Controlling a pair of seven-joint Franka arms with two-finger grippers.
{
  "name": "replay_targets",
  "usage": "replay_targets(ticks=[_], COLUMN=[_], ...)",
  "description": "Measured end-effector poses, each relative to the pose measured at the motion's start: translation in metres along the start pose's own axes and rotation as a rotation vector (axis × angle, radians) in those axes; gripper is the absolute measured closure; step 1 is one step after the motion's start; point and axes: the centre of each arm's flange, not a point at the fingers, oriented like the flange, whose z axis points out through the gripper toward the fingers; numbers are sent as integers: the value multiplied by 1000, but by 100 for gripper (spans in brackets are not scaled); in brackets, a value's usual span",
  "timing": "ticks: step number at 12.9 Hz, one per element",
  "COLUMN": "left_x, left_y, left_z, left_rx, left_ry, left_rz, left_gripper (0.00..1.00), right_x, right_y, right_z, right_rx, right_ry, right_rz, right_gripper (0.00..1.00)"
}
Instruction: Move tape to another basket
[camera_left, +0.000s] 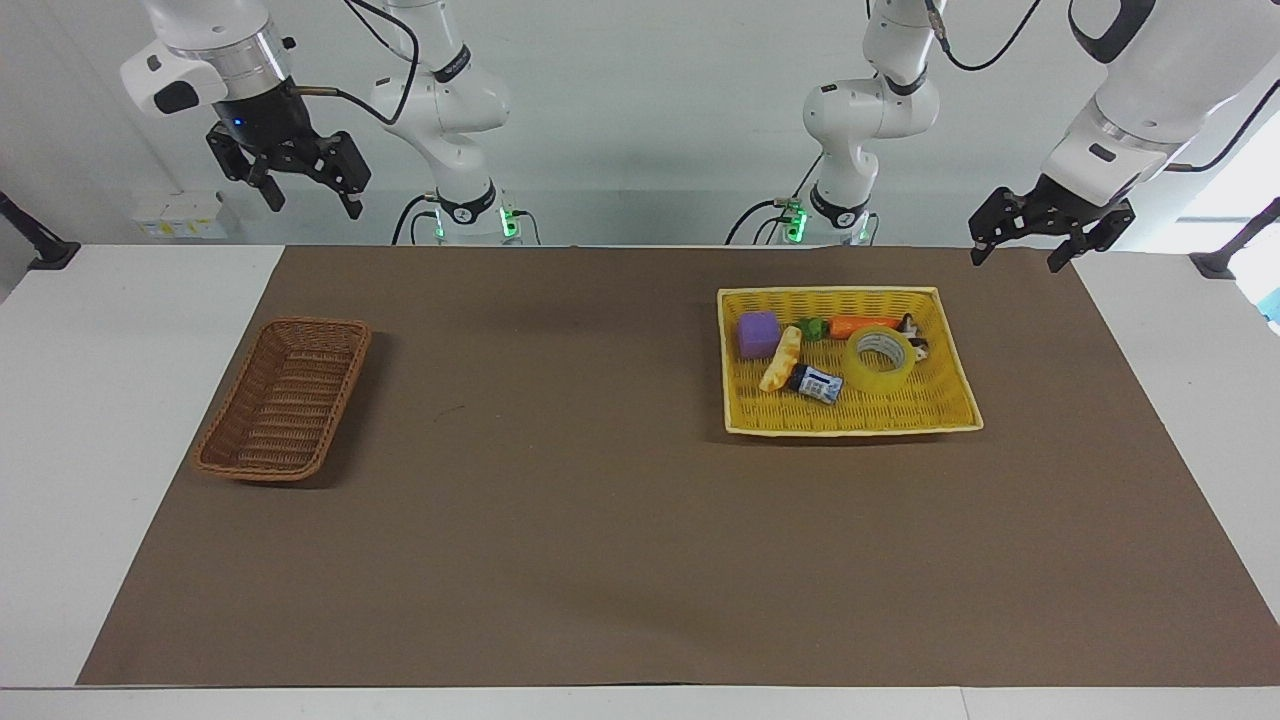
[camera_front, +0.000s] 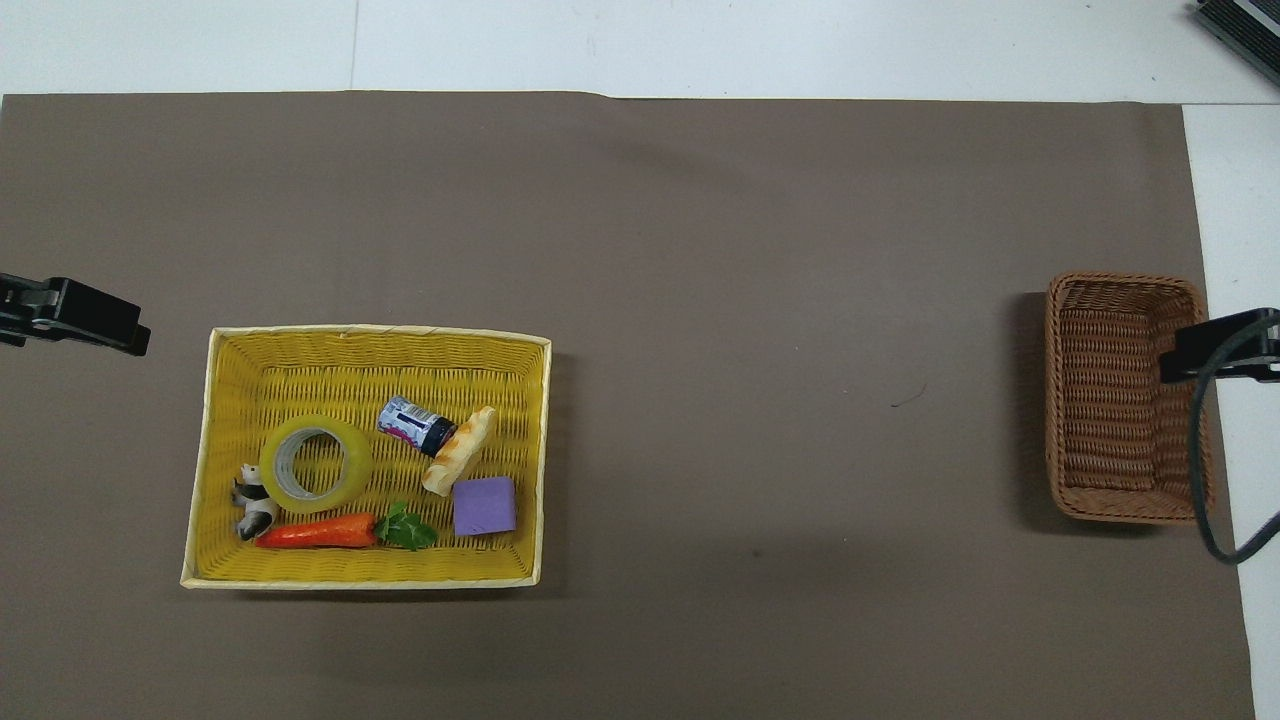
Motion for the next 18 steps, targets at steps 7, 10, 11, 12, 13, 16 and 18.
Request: replay_targets(ticks=[7,10,11,12,13,16,18], left_x=[-5,-5,-5,-5,-6,-7,-7], left_y=[0,0,0,0,0,-1,-2], left_z=[-7,-7,-7,-7,-7,-5,-5], left_rx=[2,2,2,2,2,2,2], left_ry=[12,10,10,9,7,2,2], left_rz=[1,1,1,0,0,-3,-4], left_gripper=[0,0,0,0,0,0,0], right_x=[0,0,0,0,0,0,0], right_y=[0,0,0,0,0,0,0], right_z=[0,0,0,0,0,0,0], right_rx=[0,0,0,0,0,0,0], right_ry=[0,0,0,0,0,0,0], right_rz=[0,0,0,0,0,0,0], right_gripper=[0,0,0,0,0,0,0])
